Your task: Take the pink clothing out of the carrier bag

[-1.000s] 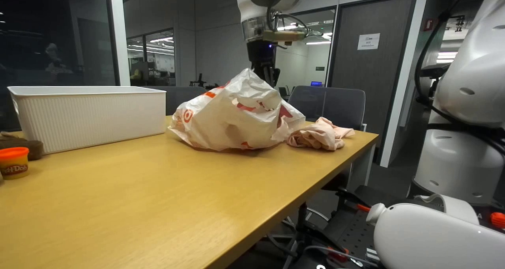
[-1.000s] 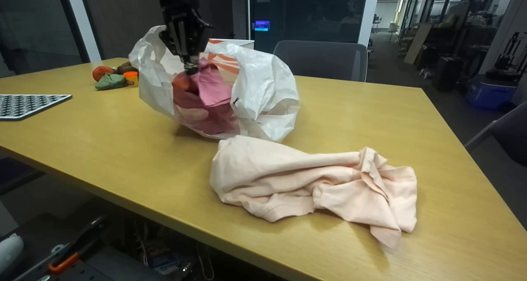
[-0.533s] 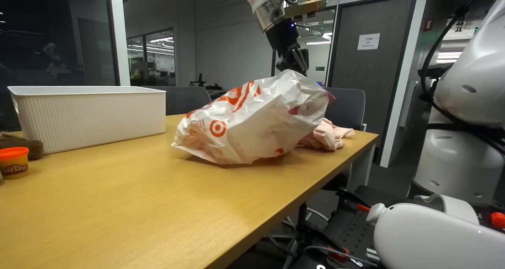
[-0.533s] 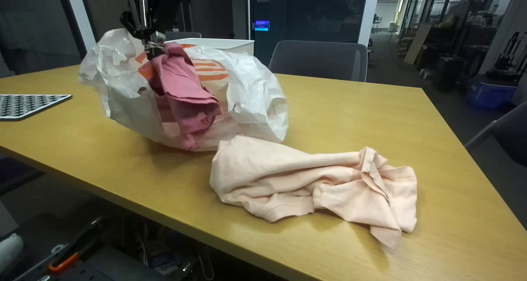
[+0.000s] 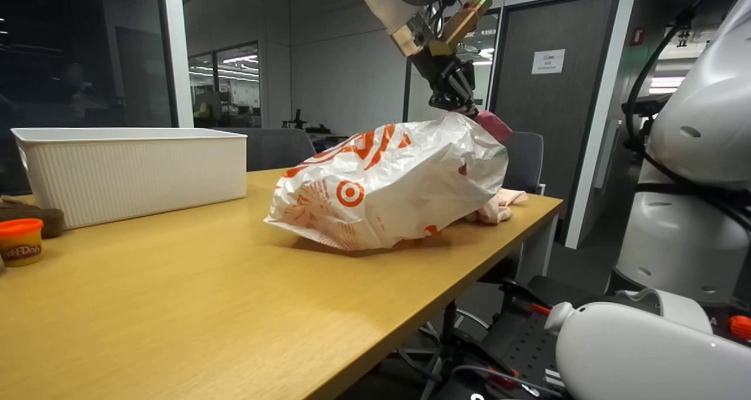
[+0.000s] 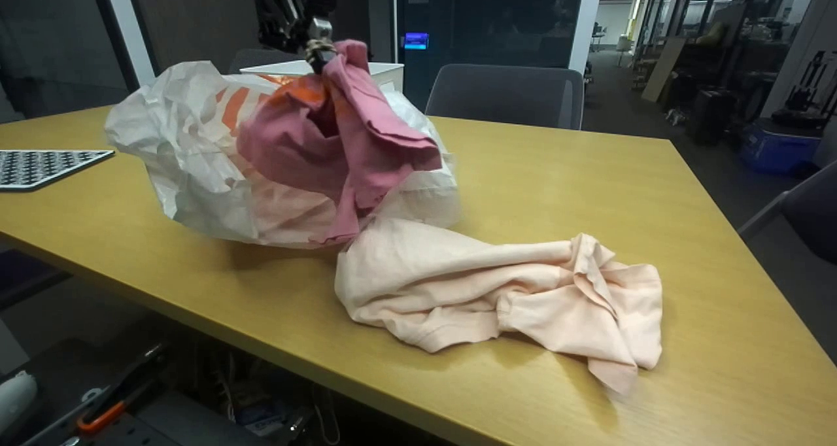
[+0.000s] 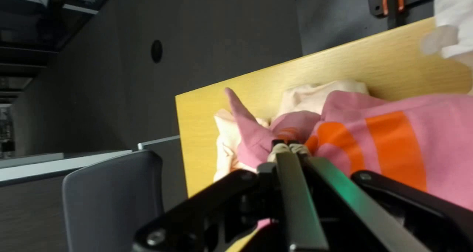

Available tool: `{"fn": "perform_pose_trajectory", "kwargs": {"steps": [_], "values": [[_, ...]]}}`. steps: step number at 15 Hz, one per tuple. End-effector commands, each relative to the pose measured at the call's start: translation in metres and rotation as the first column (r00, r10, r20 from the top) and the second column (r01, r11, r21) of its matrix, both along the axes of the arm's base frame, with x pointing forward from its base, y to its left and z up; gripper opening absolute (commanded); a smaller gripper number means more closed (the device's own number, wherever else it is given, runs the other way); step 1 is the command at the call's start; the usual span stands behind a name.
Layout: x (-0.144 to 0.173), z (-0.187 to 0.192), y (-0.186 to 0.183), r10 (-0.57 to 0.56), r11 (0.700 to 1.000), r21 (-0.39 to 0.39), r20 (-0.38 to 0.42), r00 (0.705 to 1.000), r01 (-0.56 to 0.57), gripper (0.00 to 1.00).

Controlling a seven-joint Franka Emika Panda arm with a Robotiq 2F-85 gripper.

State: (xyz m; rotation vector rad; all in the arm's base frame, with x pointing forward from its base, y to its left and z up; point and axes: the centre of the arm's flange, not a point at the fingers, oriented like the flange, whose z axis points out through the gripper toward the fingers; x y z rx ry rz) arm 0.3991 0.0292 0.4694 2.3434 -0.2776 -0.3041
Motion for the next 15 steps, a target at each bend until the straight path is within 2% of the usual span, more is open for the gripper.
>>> {"fn": "perform_pose_trajectory", "kwargs": {"steps": [1,4,7,10,14,15], "values": [[0.008,0.008,-0.017,-0.018,0.985,-0.171,0.096,0.995,0.035,0.01],[0.02,0.002,-0.036,-0.009,0.95,-0.306,0.167,0.986,0.06,0.01],[0.034,-0.019,-0.066,0.002,0.894,-0.436,0.23,0.973,0.101,0.01],[0.044,-0.043,-0.101,0.003,0.82,-0.547,0.295,0.956,0.166,0.01],[0.052,-0.072,-0.14,-0.036,0.708,-0.639,0.393,0.919,0.301,0.01],[0.051,-0.075,-0.146,-0.051,0.684,-0.645,0.424,0.904,0.342,0.27]]}}
